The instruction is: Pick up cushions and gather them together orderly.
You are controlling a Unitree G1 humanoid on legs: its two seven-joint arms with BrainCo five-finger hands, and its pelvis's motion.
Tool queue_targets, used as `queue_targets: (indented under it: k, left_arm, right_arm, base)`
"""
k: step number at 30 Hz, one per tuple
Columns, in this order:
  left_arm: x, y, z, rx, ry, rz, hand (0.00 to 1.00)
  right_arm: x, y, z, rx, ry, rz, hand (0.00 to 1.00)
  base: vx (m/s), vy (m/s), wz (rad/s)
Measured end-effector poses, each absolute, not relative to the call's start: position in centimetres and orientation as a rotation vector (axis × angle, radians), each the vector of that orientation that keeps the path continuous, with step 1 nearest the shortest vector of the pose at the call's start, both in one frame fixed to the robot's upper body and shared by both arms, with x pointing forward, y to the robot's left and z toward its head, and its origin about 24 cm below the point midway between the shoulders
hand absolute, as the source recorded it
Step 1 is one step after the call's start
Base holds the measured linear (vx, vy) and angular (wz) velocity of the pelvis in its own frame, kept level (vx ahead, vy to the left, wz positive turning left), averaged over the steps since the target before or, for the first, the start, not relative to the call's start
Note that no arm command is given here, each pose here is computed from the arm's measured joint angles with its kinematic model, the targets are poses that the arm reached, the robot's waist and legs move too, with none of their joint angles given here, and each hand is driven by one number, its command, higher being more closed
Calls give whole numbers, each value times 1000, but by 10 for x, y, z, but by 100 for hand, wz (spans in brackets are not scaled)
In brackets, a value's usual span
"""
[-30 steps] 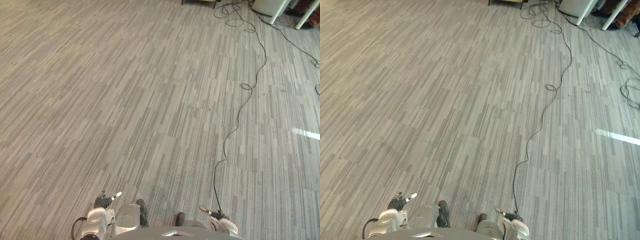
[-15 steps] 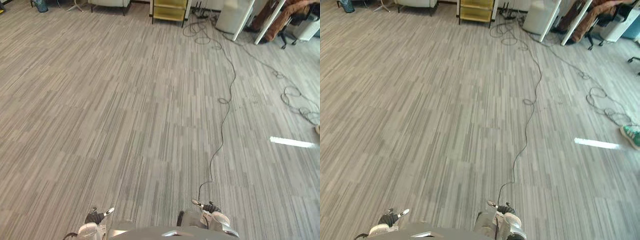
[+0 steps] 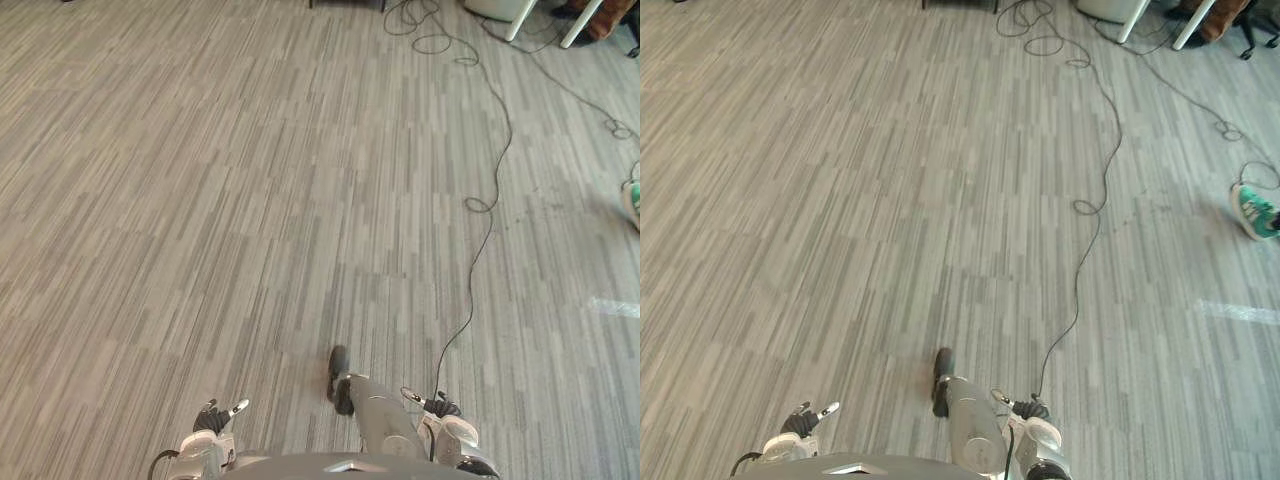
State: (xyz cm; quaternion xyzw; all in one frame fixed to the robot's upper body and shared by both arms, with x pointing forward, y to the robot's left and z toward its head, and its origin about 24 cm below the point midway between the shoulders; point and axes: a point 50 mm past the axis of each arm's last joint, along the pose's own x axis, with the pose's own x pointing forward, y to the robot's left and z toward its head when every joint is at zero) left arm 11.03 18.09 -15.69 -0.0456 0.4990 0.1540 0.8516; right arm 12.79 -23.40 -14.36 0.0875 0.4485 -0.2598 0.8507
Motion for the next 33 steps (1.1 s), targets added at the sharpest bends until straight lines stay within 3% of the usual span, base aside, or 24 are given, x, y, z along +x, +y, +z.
queue_targets:
  k: [10,13,16,23,27,33]
  left_arm:
    - [126,188,-147,-118,955,356,0]
    - [107,190,-154,-75,1024,363,0]
    - [90,208,-158,-33,1094,405,0]
    - [79,213,-161,20,1151,402,0]
    - [96,210,-157,20,1099,386,0]
    - [92,208,-159,3,1110,396,0]
  right_arm:
    - [120,-231,-151,211,1011,-568,0]
    - [118,-236,-150,189,1017,-570,0]
    - [113,-217,-155,226,1043,-556,0]
    - [116,-218,-154,202,1026,-540,0]
    - [125,-218,-150,210,990,-541,0]
    - [122,-225,-149,217,981,-570,0]
  base:
    - [371,89,-32]
    - [511,308,-38]
    - [602,301,3]
    - [498,194,-6]
    - [407,18,15]
    - [459,-156,51]
